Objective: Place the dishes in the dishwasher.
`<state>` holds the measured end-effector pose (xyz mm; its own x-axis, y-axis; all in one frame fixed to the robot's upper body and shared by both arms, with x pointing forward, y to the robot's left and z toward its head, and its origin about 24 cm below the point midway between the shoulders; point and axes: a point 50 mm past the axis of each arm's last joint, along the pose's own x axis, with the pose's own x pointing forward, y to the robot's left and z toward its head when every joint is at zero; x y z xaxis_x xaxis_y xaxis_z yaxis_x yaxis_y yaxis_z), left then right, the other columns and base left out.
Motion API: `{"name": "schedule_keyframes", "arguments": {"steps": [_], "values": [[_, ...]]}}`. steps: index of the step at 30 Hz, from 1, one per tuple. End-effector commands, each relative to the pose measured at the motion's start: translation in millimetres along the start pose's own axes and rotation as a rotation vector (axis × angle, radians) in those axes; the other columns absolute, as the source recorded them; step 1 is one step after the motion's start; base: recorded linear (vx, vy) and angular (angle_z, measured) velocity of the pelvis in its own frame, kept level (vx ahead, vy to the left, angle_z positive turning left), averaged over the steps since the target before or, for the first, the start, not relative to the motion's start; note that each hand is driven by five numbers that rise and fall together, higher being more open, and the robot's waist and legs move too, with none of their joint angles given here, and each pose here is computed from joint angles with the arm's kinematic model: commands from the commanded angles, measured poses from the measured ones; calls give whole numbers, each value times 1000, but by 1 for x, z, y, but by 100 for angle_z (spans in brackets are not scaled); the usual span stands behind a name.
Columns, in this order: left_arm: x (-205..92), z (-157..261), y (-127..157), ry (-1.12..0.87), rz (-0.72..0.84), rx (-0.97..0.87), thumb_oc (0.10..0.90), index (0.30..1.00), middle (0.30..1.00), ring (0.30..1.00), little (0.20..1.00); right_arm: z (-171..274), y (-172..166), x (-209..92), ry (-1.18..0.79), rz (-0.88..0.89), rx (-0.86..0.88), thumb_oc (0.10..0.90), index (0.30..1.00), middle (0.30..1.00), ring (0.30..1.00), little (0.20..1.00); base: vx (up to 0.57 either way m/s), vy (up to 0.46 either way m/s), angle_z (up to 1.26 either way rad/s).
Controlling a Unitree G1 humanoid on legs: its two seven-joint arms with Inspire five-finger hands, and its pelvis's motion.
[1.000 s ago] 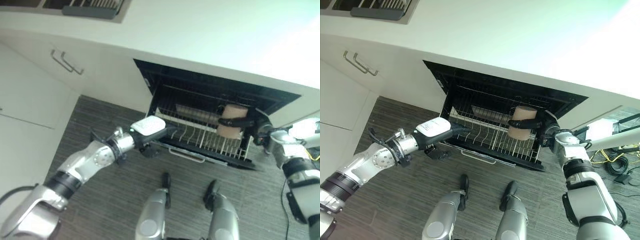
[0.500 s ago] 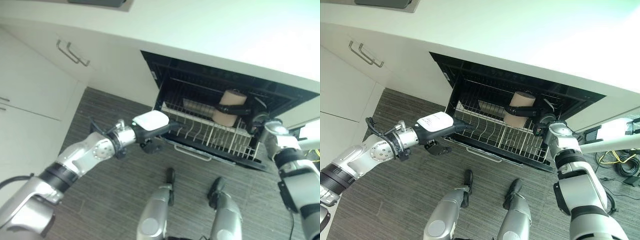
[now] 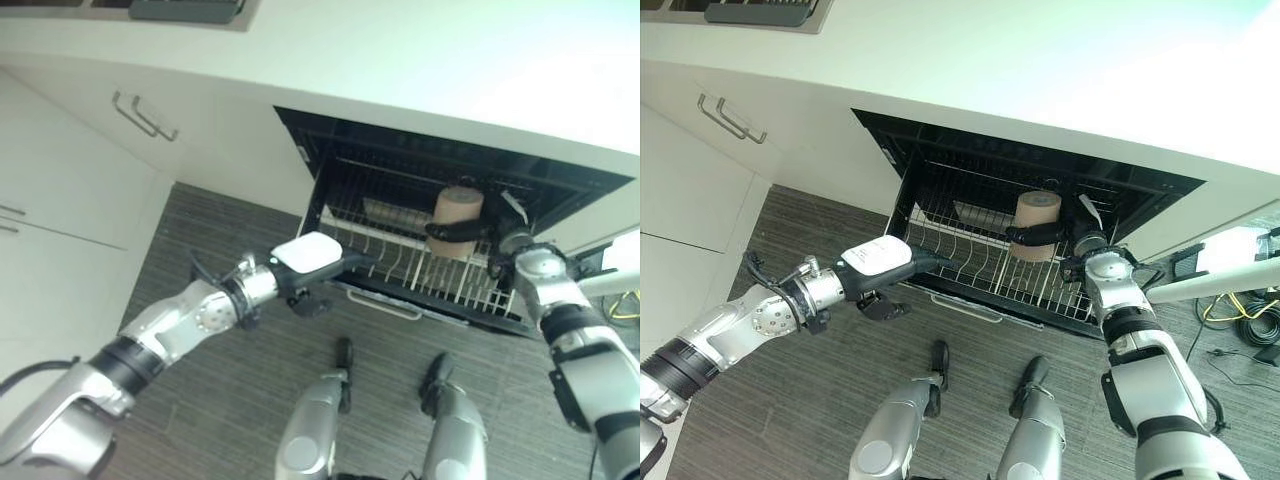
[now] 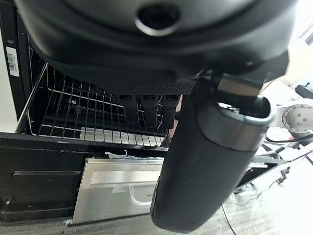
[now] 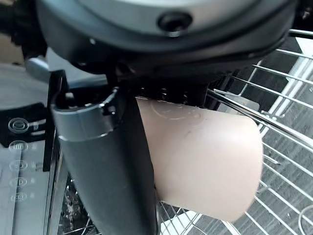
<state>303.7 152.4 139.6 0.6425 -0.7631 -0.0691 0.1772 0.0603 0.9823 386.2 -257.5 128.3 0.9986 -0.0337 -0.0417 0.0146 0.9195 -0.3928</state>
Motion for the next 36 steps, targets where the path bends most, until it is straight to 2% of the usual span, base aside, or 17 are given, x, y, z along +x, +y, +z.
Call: {"name": "schedule_keyframes", "arguments": {"steps": [1,3,6,11,12,14,17,21,27,36], "values": [[5,21,37,-119,181,57,800,900,900,900,900,13,-26,-4,-90,-30,-141,400,300,300,300,300,0,0,0],[2,20,34,-113,177,58,800,900,900,900,900,7,-28,-8,-83,-6,-170,400,300,300,300,300,0,0,0],[0,20,32,-109,182,55,800,900,900,900,900,-5,-34,-12,-50,-46,-93,400,300,300,300,300,0,0,0],[1,21,34,-102,188,51,800,900,900,900,900,-18,-28,-17,-26,-19,-61,400,300,300,300,300,0,0,0],[2,21,35,-100,192,50,800,900,900,900,900,-22,-23,-18,-15,-11,-47,469,404,404,404,404,0,0,0],[2,22,35,-99,195,47,800,900,900,900,900,-27,-20,-19,-6,-13,-32,800,900,900,900,900,0,0,0],[3,21,34,-97,197,44,800,900,900,900,900,-33,-14,-22,-4,-21,3,800,900,900,900,900,0,0,0],[3,22,32,-89,210,29,800,900,900,900,900,-26,-11,-23,-101,-130,106,800,900,900,900,900,8,45,0],[2,21,27,-72,225,13,800,900,900,900,900,-9,2,-29,-251,-192,86,800,900,900,900,900,3,49,-5],[-3,20,19,-43,256,-11,800,900,900,900,900,-22,9,-53,-335,-280,131,800,900,900,900,900,8,40,-8]]}}
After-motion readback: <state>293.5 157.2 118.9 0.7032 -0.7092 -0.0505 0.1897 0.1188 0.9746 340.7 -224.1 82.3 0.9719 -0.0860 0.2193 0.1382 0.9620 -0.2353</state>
